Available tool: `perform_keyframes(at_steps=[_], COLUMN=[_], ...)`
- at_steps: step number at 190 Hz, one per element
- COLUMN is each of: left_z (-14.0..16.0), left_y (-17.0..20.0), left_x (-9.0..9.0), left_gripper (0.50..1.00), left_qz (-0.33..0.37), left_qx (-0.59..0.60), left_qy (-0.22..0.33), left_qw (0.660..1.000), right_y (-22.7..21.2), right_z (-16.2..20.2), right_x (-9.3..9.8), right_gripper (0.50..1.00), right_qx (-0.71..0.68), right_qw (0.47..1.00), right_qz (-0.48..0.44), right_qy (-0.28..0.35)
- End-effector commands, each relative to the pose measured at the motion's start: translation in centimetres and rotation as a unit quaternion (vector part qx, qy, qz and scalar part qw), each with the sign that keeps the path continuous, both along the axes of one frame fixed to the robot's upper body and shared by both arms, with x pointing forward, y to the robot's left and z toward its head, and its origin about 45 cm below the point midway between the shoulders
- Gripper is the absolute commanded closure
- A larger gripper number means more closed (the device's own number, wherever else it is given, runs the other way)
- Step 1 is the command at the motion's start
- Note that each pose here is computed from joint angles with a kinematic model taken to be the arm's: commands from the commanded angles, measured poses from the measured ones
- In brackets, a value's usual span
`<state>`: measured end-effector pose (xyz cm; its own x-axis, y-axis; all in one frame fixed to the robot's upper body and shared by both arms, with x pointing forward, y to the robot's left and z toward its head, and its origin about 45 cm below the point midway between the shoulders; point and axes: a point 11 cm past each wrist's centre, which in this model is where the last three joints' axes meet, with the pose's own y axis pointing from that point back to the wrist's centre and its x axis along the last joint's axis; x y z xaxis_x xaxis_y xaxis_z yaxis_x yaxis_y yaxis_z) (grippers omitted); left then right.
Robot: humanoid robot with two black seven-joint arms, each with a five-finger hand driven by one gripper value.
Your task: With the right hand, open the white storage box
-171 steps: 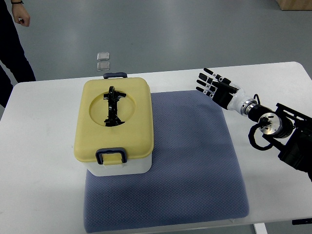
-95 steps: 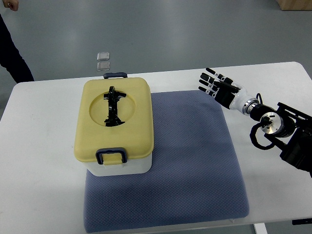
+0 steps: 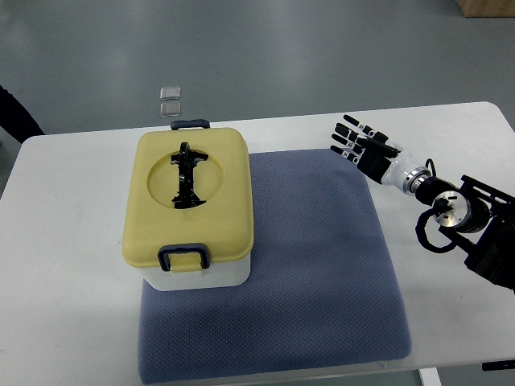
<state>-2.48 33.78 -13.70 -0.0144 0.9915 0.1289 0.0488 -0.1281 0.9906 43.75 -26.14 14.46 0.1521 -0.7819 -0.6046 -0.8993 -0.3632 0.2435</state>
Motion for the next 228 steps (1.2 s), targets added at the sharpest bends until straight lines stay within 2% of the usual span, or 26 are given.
perform_keyframes(at_steps=[1,34,105,133,177,198,228], left_z=[0.0,0.0,0.0,0.0,0.0,0.0,0.0], left_y=[0.0,0.0,0.0,0.0,0.0,0.0,0.0], left_x=[0.0,0.0,0.0,0.0,0.0,0.0,0.0], left_gripper=[0.500,0.500,0.500,0.500,0.500,0.500,0.500], left_qz=[0.000,0.001,0.001,0.001,0.001,0.000,0.001], left_qx=[0.001,0.000,0.001,0.000,0.000,0.000,0.000], left_qy=[0.000,0.000,0.000,0.000,0.000,0.000,0.000], left_qw=[1.000,1.000,1.000,1.000,1.000,1.000,1.000], right_y=[-0.1,0.0,0.4,1.1,2.2,1.6,3.9], right_z=[0.1,0.8,0.7,2.1,6.5,9.3,14.8], right_x=[0.0,0.4,0.6,1.5,3.7,4.6,5.2], right_gripper=[0.566,0.566,0.568,0.568,0.568,0.568,0.568], right_qx=[-0.015,-0.045,-0.064,-0.160,-0.322,-0.418,-0.508], right_qw=[1.000,0.998,0.997,0.983,0.923,0.866,0.760], right_qz=[0.004,0.006,0.006,0.046,0.128,0.171,0.235], right_qy=[-0.007,-0.041,-0.036,-0.073,-0.166,-0.216,-0.332])
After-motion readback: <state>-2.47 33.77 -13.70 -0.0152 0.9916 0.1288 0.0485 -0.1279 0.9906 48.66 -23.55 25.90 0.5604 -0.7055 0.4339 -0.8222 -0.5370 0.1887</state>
